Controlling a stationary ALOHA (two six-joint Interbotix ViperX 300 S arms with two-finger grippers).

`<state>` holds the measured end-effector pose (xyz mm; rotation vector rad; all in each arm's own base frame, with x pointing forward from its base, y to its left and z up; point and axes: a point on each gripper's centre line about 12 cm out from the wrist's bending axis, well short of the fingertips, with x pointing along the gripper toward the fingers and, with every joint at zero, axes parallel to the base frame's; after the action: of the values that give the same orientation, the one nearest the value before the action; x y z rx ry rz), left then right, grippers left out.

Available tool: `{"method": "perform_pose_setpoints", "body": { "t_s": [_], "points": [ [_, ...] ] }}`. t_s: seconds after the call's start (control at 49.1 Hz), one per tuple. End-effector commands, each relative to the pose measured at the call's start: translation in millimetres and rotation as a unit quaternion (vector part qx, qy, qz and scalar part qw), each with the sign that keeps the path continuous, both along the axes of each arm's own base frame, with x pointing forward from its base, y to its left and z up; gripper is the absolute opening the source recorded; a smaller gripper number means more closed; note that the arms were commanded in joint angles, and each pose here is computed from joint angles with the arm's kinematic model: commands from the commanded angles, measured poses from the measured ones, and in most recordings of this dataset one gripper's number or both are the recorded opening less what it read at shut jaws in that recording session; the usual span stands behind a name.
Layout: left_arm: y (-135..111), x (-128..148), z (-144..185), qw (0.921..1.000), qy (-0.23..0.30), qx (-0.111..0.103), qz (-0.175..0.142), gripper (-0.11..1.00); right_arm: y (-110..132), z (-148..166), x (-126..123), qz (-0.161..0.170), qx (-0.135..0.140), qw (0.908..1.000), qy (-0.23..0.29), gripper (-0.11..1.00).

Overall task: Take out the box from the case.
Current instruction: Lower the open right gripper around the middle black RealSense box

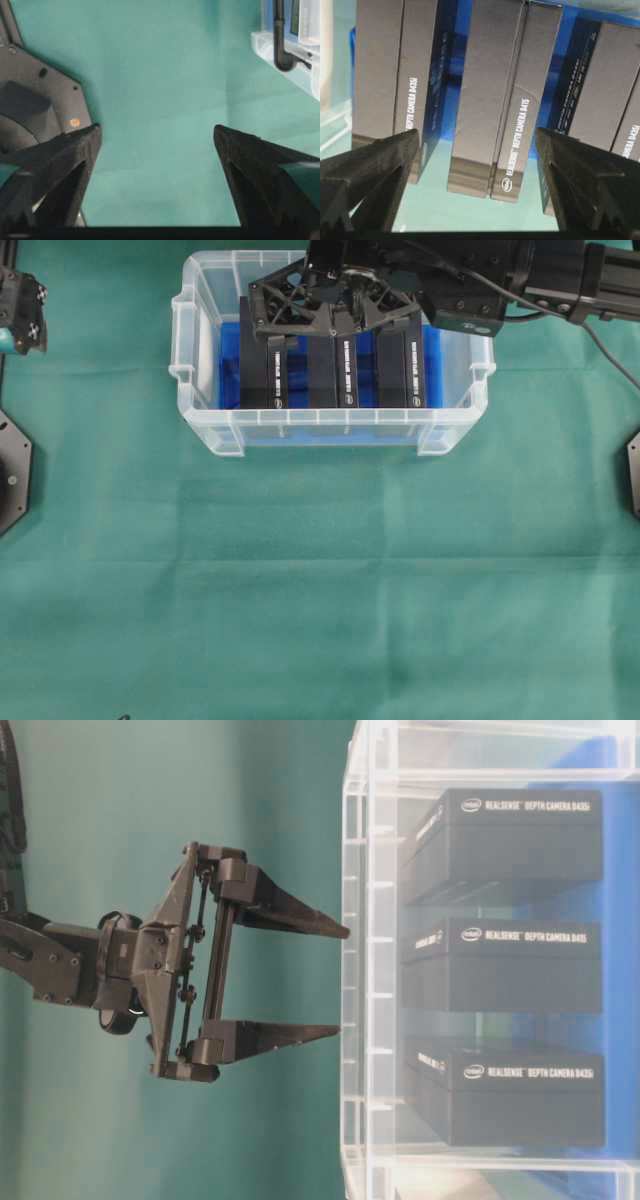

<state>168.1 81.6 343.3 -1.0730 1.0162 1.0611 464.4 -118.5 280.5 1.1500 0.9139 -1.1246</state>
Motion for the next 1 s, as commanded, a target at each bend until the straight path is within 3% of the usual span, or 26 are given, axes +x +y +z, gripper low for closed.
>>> {"method": "perform_pose_setpoints", "body": {
  "t_s": [0.0,0.977],
  "points": [
    [1.1,0.5,5.9,0.9999,-0.009,0.007,0.000,0.98,1.4,16.4,-0.4,0.001,-0.005,0.9998,-0.019,0.95],
    [1.2,0.1,6.1,0.9999,-0.009,0.007,0.000,0.98,-1.0,-0.5,0.4,-0.002,0.000,1.0000,0.001,0.95]
  ]
}}
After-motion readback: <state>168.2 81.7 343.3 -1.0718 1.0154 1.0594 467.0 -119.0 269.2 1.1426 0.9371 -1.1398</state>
